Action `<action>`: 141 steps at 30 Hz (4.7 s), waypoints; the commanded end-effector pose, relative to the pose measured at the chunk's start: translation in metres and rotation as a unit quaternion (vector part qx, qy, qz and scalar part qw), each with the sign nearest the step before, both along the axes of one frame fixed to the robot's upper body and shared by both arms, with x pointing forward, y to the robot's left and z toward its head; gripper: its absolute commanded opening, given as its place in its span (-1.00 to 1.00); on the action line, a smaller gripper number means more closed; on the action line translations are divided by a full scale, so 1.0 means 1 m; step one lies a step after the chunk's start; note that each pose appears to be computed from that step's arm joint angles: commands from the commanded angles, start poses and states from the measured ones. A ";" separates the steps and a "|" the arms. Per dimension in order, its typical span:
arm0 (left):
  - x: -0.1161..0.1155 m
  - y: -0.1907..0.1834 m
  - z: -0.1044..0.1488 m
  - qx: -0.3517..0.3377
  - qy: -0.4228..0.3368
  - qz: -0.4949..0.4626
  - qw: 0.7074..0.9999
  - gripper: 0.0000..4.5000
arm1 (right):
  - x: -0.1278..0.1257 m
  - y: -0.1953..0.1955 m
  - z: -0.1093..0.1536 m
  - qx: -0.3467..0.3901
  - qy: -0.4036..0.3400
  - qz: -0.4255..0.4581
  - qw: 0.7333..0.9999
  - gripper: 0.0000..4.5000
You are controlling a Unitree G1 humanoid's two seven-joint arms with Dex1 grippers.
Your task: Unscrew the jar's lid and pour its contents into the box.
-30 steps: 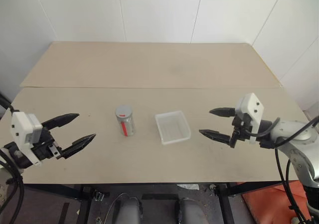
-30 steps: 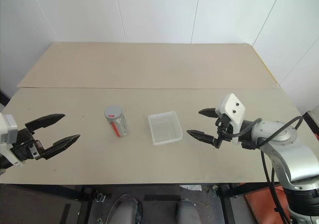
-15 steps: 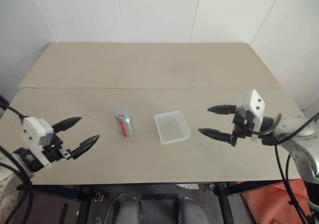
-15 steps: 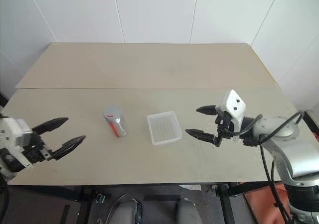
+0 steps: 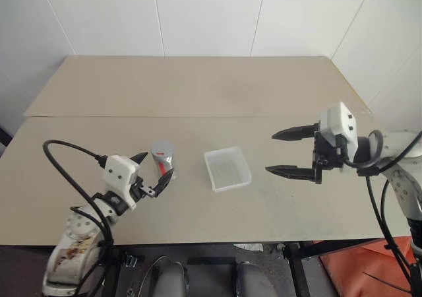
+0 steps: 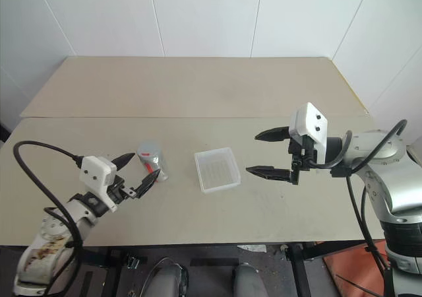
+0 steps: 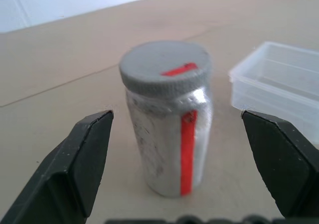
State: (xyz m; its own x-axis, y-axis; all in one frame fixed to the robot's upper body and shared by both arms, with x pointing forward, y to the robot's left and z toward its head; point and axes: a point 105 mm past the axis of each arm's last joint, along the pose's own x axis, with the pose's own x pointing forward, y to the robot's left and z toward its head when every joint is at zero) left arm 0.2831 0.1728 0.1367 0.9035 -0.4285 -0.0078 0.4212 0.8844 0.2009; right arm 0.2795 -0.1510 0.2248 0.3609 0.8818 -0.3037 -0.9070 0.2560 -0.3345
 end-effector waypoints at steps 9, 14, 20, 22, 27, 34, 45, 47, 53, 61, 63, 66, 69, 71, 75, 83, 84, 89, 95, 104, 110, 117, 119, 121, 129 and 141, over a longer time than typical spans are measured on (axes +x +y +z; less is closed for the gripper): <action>0.020 -0.024 -0.003 -0.027 -0.036 0.057 0.997 0.99 | -0.007 0.002 0.017 -0.002 -0.044 0.017 0.999 1.00; 0.022 -0.036 -0.006 -0.051 -0.029 0.081 0.995 0.99 | -0.009 0.002 0.019 -0.002 -0.047 0.021 0.999 1.00; 0.024 -0.040 -0.005 -0.062 -0.037 0.114 0.991 0.99 | -0.011 0.000 0.021 -0.001 -0.049 0.025 0.998 1.00; 0.024 -0.040 -0.006 -0.064 -0.037 0.119 0.990 0.99 | -0.011 0.000 0.022 -0.001 -0.049 0.026 0.998 1.00; 0.026 -0.039 -0.006 -0.063 -0.042 0.132 0.988 0.99 | -0.013 0.000 0.022 -0.001 -0.050 0.030 0.998 1.00; 0.028 -0.039 -0.006 -0.062 -0.053 0.135 0.988 0.30 | -0.015 0.001 0.022 0.000 -0.050 0.033 0.998 1.00; 0.036 -0.025 0.022 -0.016 -0.101 0.072 0.992 -0.14 | -0.021 0.011 0.019 0.025 -0.058 0.038 0.997 1.00; 0.037 -0.015 0.042 -0.021 -0.087 -0.005 0.996 -0.14 | -0.016 0.019 0.025 0.047 -0.069 0.036 0.996 1.00; 0.028 -0.003 0.082 -0.027 -0.031 -0.216 0.976 -0.14 | -0.002 0.049 0.043 0.114 -0.079 0.040 0.990 1.00; 0.030 -0.033 0.098 0.003 -0.015 -0.405 0.914 -0.14 | 0.006 0.113 0.064 0.173 -0.055 0.052 0.982 1.00; 0.034 -0.039 0.095 0.015 -0.015 -0.422 0.906 -0.14 | 0.010 0.125 0.066 0.174 -0.046 0.045 0.983 1.00; 0.035 -0.052 0.098 0.004 -0.016 -0.458 0.889 -0.14 | 0.014 0.137 0.066 0.168 -0.041 0.035 0.984 1.00; 0.036 -0.058 0.097 0.012 -0.017 -0.479 0.878 -0.14 | 0.017 0.143 0.068 0.166 -0.039 0.029 0.985 1.00; 0.038 -0.061 0.097 0.013 -0.019 -0.486 0.873 -0.14 | 0.017 0.146 0.068 0.164 -0.037 0.030 0.985 1.00; 0.038 -0.065 0.098 0.016 -0.021 -0.497 0.867 -0.14 | 0.018 0.151 0.065 0.157 -0.033 0.032 0.986 1.00; 0.038 -0.064 0.097 0.021 -0.025 -0.503 0.864 -0.14 | 0.019 0.155 0.064 0.153 -0.029 0.039 0.987 0.83; 0.038 -0.064 0.096 0.022 -0.024 -0.503 0.863 -0.14 | 0.020 0.155 0.064 0.154 -0.030 0.039 0.987 0.73; 0.038 -0.065 0.097 0.027 -0.024 -0.507 0.861 -0.14 | 0.020 0.153 0.068 0.161 -0.028 0.048 0.985 0.22; 0.032 -0.069 0.100 0.035 -0.030 -0.550 0.834 -0.14 | 0.008 0.150 0.069 0.176 -0.002 0.149 0.973 0.22; 0.003 -0.080 0.105 0.046 -0.013 -0.653 0.756 -0.14 | -0.012 0.135 0.054 0.109 0.040 0.425 0.898 0.22; 0.001 -0.081 0.102 0.062 -0.014 -0.657 0.751 -0.14 | 0.008 0.144 0.049 0.096 0.016 0.414 0.905 0.37; 0.015 -0.064 0.097 0.047 -0.015 -0.592 0.804 -0.14 | 0.017 0.125 0.059 0.139 -0.048 0.315 0.937 0.98; 0.020 -0.059 0.096 0.042 -0.015 -0.569 0.821 -0.14 | 0.015 0.119 0.063 0.149 -0.067 0.288 0.944 0.98; 0.024 -0.053 0.093 0.044 -0.014 -0.546 0.837 -0.14 | 0.013 0.113 0.068 0.162 -0.084 0.252 0.950 0.98; 0.038 -0.051 0.082 0.037 -0.019 -0.473 0.880 -0.14 | 0.002 0.132 0.069 0.177 -0.101 0.126 0.971 0.98; 0.035 -0.057 0.090 0.029 -0.034 -0.477 0.878 -0.14 | 0.028 0.173 0.050 0.154 -0.084 0.051 0.983 0.98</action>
